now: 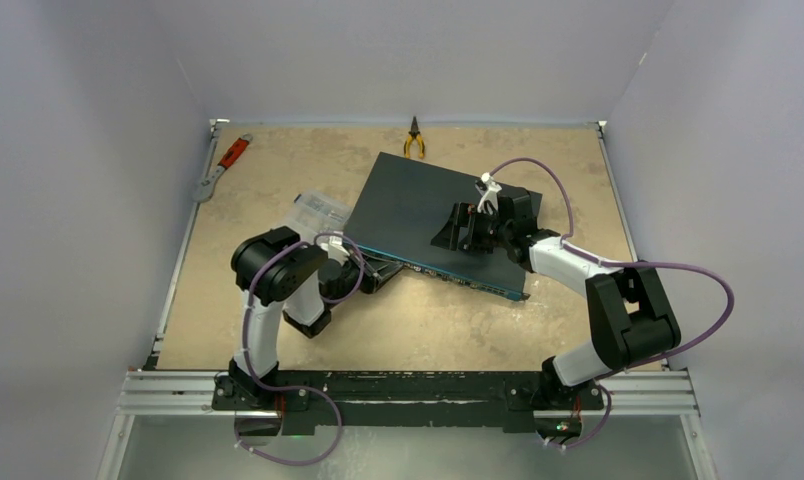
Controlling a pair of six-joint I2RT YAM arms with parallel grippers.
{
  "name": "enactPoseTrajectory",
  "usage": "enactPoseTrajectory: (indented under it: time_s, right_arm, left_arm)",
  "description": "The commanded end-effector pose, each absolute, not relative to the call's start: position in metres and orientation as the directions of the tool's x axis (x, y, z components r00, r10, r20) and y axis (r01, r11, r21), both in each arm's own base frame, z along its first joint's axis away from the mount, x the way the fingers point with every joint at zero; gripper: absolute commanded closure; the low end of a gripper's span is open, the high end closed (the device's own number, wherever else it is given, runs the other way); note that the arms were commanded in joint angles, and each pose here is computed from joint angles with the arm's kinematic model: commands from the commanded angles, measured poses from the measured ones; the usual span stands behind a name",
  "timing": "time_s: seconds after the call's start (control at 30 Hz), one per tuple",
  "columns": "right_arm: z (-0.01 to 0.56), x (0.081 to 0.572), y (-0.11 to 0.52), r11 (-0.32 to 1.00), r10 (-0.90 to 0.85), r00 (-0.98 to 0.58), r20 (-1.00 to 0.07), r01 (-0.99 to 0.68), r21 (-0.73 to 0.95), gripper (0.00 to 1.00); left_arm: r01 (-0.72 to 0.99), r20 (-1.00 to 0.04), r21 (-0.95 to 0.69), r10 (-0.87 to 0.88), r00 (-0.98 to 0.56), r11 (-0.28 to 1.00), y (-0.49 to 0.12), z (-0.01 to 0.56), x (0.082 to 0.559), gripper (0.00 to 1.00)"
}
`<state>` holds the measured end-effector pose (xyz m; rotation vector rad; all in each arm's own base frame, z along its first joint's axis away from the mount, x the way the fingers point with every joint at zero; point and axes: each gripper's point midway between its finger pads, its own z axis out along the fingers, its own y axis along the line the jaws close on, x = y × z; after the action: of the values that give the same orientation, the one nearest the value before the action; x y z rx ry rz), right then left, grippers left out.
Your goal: Pull the plug from the switch port
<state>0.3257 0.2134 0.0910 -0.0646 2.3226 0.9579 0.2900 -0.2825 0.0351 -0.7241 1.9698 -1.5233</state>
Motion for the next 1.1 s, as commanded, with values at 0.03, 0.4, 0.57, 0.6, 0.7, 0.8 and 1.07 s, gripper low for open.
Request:
enactPoseTrajectory:
  time_s: [0.03,0.4,0.57,0.6,0.7,0.8,1.07]
  right_arm:
    - [0.078,0.317,0.212,0.745,0.162,-0.826,-0.54,-0.256,0.616,0.02]
    - [0.08,0.316,0.212,0.744,0.163,-0.824,-0.543,-0.259,0.616,0.01]
    - [0.081,0.315,0.212,0.743,0.161,-0.823,-0.545,-0.263,0.616,0.01]
    - [0.081,0.315,0.212,0.743,0.162,-0.823,-0.545,-0.262,0.616,0.01]
    - [0.081,0.316,0.211,0.744,0.161,-0.822,-0.547,-0.263,0.615,0.01]
    - [0.082,0.316,0.212,0.744,0.159,-0.821,-0.548,-0.265,0.613,0.02]
    - [0.081,0.316,0.211,0.745,0.156,-0.822,-0.548,-0.267,0.611,0.01]
  left_arm:
    - [0.086,-0.161,-0.987,-0.738,-0.655,0.138,-0.271,0.08,0.288,1.0]
    - [0.072,-0.167,-0.985,-0.74,-0.652,0.159,-0.263,0.078,0.275,1.0]
    - [0.089,-0.18,-0.983,-0.732,-0.657,0.162,-0.264,0.083,0.27,1.0]
    - [0.093,-0.185,-0.982,-0.728,-0.66,0.165,-0.265,0.083,0.269,1.0]
    - [0.085,-0.188,-0.981,-0.727,-0.66,0.176,-0.264,0.082,0.267,0.86]
    - [0.08,-0.199,-0.977,-0.724,-0.66,0.195,-0.264,0.08,0.267,0.65]
    - [0.105,-0.202,-0.978,-0.701,-0.684,0.179,-0.279,0.084,0.275,0.51]
